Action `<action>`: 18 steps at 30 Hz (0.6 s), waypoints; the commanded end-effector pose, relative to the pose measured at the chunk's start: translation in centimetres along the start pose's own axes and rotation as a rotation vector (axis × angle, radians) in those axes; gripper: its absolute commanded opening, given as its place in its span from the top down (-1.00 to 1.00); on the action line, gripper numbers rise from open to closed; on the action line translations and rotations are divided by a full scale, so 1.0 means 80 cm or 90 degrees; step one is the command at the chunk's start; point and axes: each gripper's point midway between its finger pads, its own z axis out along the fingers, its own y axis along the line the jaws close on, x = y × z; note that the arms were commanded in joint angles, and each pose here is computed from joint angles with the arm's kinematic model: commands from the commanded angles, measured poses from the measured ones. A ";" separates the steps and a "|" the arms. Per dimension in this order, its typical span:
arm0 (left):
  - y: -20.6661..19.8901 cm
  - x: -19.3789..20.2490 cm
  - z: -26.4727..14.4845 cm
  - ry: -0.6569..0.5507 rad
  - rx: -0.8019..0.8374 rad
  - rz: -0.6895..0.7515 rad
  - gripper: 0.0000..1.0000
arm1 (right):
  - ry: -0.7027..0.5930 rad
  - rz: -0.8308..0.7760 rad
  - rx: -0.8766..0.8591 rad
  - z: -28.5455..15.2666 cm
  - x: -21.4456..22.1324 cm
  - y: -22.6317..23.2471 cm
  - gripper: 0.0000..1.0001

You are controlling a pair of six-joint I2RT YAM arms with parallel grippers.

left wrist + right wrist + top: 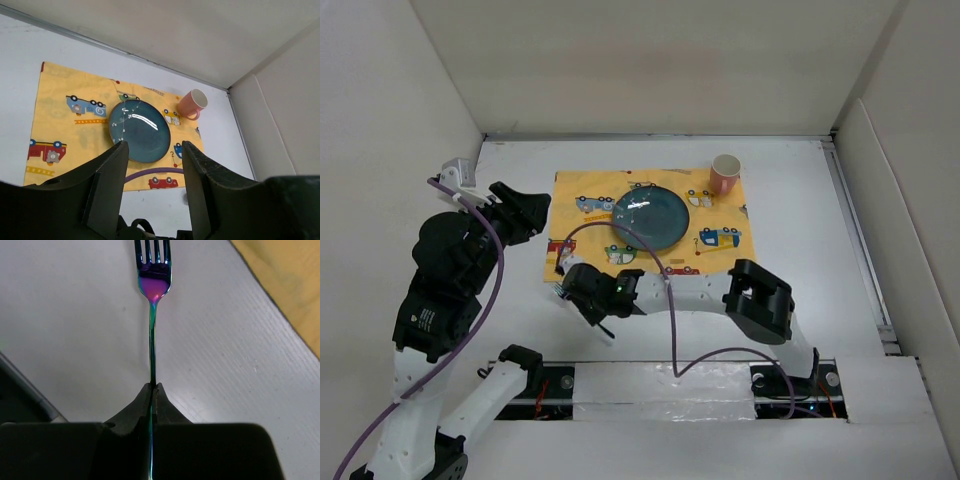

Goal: Set the dinner table for one person

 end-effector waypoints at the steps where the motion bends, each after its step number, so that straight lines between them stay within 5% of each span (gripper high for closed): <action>1: -0.004 -0.012 -0.004 -0.025 0.008 0.013 0.12 | -0.141 0.051 -0.035 -0.078 -0.117 0.013 1.00; 3: -0.003 -0.008 -0.003 -0.019 0.009 0.012 0.11 | -0.216 0.108 -0.042 -0.107 -0.182 -0.007 1.00; 9: -0.003 0.007 0.001 0.002 0.016 0.005 0.12 | -0.280 0.234 0.028 -0.105 -0.251 -0.085 1.00; 18: 0.001 0.046 0.012 0.066 0.027 -0.011 0.14 | -0.263 0.407 0.177 0.005 -0.260 -0.182 1.00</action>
